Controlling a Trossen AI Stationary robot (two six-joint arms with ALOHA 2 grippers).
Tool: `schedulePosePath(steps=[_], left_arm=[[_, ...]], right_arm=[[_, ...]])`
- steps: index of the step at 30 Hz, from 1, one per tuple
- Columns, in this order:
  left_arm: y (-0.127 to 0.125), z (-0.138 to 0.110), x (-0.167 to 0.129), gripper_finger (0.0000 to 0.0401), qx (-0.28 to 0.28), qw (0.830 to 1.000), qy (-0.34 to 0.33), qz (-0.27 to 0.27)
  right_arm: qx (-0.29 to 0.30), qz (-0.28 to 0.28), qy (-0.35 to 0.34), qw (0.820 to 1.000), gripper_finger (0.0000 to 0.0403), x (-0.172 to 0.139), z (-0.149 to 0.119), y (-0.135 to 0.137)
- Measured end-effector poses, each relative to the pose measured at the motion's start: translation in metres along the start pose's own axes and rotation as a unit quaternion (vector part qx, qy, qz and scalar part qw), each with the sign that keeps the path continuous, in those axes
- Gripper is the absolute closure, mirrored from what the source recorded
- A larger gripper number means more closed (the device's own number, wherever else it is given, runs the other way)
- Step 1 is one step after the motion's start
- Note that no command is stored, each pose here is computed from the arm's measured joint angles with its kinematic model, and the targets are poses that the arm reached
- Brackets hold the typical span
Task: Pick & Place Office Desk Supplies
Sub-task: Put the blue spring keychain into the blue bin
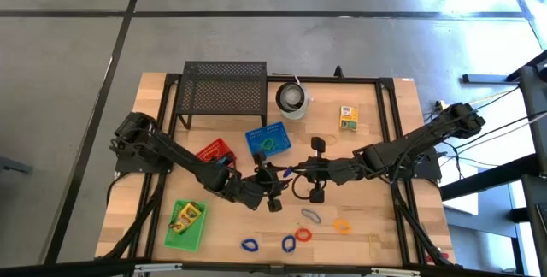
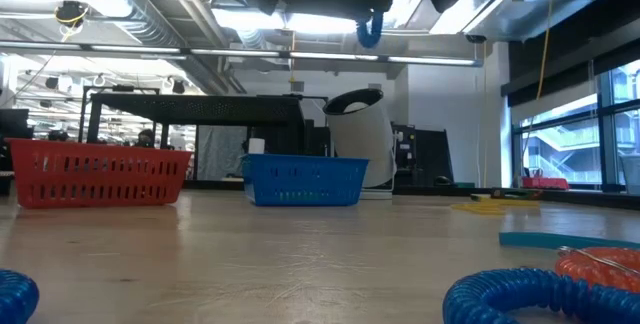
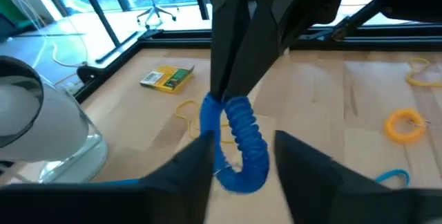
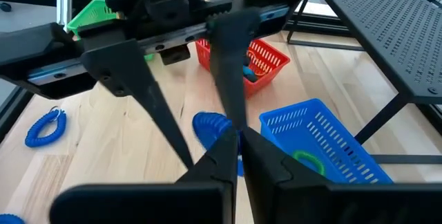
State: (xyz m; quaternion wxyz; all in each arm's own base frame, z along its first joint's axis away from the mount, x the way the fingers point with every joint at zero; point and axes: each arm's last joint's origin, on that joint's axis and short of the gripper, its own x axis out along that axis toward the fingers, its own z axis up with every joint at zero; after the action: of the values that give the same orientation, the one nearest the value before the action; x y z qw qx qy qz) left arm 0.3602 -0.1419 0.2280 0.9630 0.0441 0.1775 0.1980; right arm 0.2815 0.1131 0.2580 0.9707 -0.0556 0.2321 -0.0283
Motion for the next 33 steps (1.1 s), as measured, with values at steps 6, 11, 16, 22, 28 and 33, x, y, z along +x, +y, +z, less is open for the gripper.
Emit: schedulePosePath(steps=[6, 11, 16, 22, 28, 33], left_arm=[[0.000, 0.000, 0.000, 0.0381, 0.000, 1.000, 0.001, -0.005], [0.000, 0.000, 0.000, 0.0378, -0.005, 1.000, 0.001, -0.005], [0.003, 0.000, 0.003, 0.0380, -0.014, 1.000, 0.002, 0.003], [0.022, -0.008, 0.017, 0.0380, -0.029, 0.997, 0.050, 0.041], [0.063, -0.025, 0.038, 0.0380, -0.051, 0.982, 0.152, 0.096], [0.101, -0.034, 0.056, 0.0380, -0.068, 0.966, 0.215, 0.131]], right_arm=[[0.000, 0.000, 0.000, 1.000, 0.0386, 0.000, 0.000, 0.000], [0.027, -0.001, 0.001, 1.000, 0.0380, 0.000, 0.000, -0.001], [0.042, -0.009, 0.032, 0.999, 0.0341, 0.002, -0.005, -0.007], [0.058, 0.016, 0.081, 0.995, 0.0257, -0.004, -0.010, -0.020], [0.061, 0.013, 0.118, 0.991, 0.0188, -0.028, -0.011, -0.031], [0.098, -0.008, 0.171, 0.980, 0.0174, -0.043, -0.020, -0.038]])
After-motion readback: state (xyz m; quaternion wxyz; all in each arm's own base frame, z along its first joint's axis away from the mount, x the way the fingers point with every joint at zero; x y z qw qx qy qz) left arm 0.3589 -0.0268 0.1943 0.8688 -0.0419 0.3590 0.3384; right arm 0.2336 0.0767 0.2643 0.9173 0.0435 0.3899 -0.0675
